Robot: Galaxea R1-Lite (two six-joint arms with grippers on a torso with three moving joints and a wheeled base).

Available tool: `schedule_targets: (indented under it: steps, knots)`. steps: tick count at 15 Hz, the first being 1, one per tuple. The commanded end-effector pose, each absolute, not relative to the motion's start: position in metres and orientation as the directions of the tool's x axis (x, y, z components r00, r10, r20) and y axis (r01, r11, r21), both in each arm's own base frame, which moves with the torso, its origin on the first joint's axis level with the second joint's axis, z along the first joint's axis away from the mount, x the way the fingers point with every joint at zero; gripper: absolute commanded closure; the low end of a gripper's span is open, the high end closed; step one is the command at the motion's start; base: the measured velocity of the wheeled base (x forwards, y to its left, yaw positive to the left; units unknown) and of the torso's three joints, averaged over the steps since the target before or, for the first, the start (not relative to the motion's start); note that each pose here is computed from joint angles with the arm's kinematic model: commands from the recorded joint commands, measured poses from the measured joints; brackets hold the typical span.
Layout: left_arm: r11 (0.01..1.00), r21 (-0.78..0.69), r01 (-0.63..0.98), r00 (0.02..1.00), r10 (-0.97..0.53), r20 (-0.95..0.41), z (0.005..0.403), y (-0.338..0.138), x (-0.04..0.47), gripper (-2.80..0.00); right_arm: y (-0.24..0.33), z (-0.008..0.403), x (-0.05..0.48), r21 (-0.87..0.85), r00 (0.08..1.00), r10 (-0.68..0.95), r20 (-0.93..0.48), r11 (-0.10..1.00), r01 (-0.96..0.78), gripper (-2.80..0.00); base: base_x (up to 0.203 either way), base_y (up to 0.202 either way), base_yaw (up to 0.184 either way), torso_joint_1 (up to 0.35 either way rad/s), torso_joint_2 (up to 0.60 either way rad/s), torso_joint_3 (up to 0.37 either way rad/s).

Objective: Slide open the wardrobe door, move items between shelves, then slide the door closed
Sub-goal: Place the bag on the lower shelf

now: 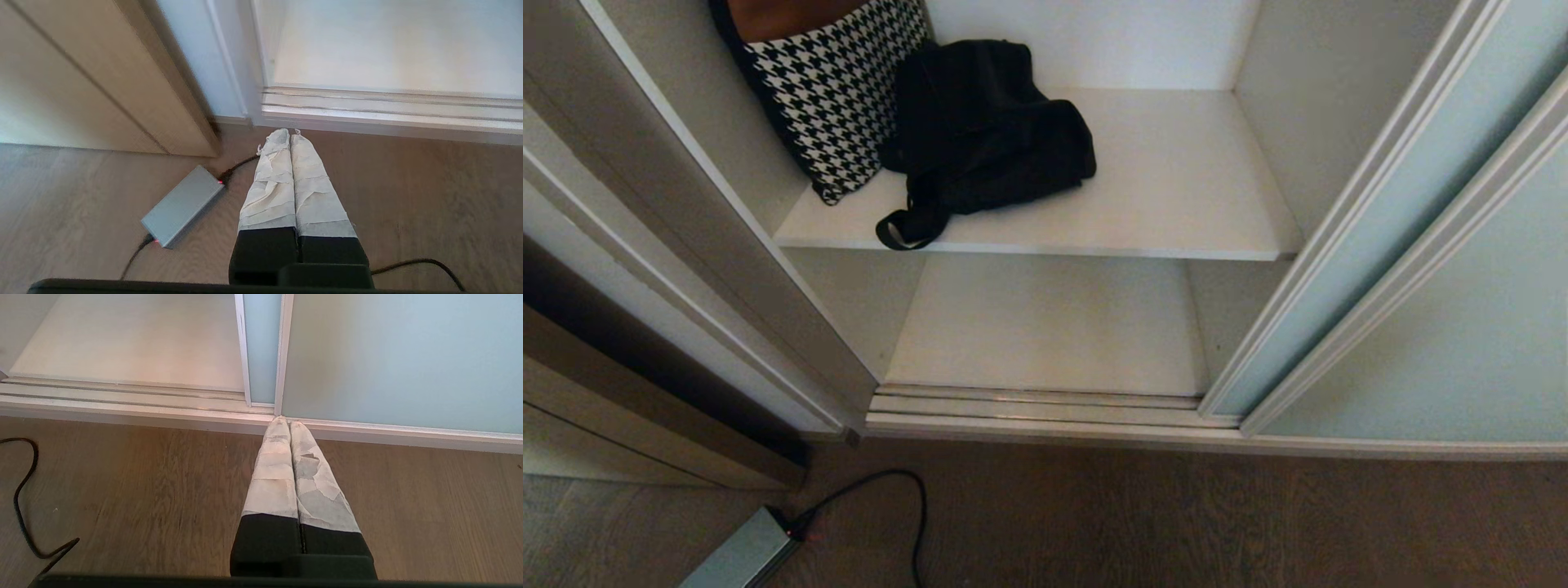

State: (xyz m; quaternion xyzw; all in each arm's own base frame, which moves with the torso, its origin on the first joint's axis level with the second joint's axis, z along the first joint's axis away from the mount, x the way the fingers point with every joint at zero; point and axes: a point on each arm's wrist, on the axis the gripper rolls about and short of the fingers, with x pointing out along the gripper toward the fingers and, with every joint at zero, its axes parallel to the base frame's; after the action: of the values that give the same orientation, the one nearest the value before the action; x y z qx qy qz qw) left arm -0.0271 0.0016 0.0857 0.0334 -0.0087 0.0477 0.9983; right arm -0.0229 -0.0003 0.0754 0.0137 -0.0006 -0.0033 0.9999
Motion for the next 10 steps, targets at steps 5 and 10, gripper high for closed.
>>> schedule_targets:
  steps: [5,10]
  knots:
    - [0.998,0.056,-0.006,0.999,0.004,0.038,0.082,0.000,-0.024,0.00,0.000,0.075,-0.023,0.028,1.000,-0.006,0.003,1.000,0.006,0.00,0.000,0.000,0.000,0.000,0.00,0.000]
    - [0.998,0.058,-0.017,0.962,0.000,0.274,0.179,-0.001,-0.062,0.00,0.000,0.075,-0.023,0.028,1.000,-0.006,0.003,1.000,0.006,0.00,0.000,0.000,0.000,0.000,0.00,0.000]
